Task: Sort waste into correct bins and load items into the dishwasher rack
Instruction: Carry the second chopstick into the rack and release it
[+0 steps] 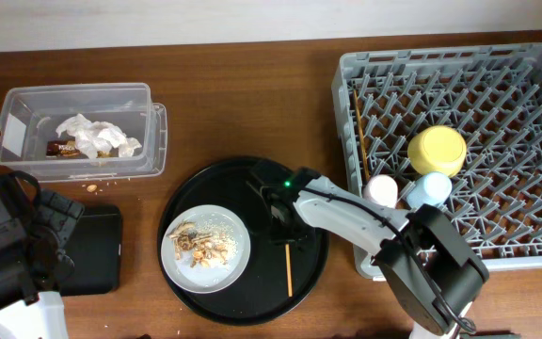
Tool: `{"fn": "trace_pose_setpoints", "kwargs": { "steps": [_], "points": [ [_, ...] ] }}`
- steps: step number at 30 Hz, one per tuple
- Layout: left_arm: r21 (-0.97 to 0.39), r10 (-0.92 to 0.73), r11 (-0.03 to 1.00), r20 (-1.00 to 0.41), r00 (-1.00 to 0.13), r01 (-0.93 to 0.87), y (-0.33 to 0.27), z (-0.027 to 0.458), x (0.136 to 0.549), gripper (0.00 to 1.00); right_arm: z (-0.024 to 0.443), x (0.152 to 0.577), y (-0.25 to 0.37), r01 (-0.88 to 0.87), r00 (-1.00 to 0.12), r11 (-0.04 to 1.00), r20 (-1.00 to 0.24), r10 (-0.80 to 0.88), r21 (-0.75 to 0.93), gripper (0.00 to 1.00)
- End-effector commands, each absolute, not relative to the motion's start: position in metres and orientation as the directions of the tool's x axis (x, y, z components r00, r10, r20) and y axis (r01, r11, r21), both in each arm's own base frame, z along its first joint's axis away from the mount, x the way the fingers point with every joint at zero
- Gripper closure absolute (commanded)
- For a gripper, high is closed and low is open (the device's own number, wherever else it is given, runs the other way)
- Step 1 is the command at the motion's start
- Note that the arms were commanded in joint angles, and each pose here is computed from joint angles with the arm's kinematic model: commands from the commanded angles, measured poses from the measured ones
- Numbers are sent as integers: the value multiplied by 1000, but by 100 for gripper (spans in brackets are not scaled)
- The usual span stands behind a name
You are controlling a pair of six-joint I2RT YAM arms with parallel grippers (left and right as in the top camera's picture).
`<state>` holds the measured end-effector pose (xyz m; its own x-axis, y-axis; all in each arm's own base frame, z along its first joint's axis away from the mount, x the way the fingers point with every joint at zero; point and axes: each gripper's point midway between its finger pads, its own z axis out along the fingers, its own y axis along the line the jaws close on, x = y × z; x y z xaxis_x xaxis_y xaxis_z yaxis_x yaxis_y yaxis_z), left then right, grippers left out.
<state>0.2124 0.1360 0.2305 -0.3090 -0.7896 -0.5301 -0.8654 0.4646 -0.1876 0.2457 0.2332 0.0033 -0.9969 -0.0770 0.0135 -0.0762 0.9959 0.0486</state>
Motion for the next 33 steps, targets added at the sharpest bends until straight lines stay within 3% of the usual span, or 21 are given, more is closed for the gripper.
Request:
{"fn": "trace_pose_setpoints", "kwargs": {
  "steps": [1,8,10,14,18,23,26,29,33],
  "points": [
    [-192,-791,458,-534,-299,-868,137,232,211,1,-7,237,229,-28,-999,999,19,-29,46,61],
    [-192,-791,458,-534,-299,-868,137,232,211,1,-9,222,243,-71,-997,997,-39,-72,-16,61],
    [-193,-791,458,-534,-299,-868,137,232,211,1,-9,221,243,-73,-997,997,-36,-73,-17,78],
    [-193,-791,458,-534,-299,-868,137,232,211,1,-9,217,243,-69,-998,998,-10,-69,-9,96],
    [-192,-791,458,-534,-299,-868,137,232,211,1,2,225,237,-30,-1000,1000,8,-30,-2,96],
    [-192,-791,458,-534,-299,-868,137,232,211,1,65,270,223,-52,-997,997,-62,-48,56,96],
    [-193,-791,458,-534,-299,-868,137,232,211,1,131,322,198,-61,-980,994,-196,-43,89,96],
    [-192,-791,458,-534,-299,-868,137,232,211,1,199,394,146,-42,-909,997,-417,-11,65,96],
    [-192,-791,458,-534,-299,-868,137,232,211,1,219,445,76,56,-835,998,-548,52,10,96]
  ]
}}
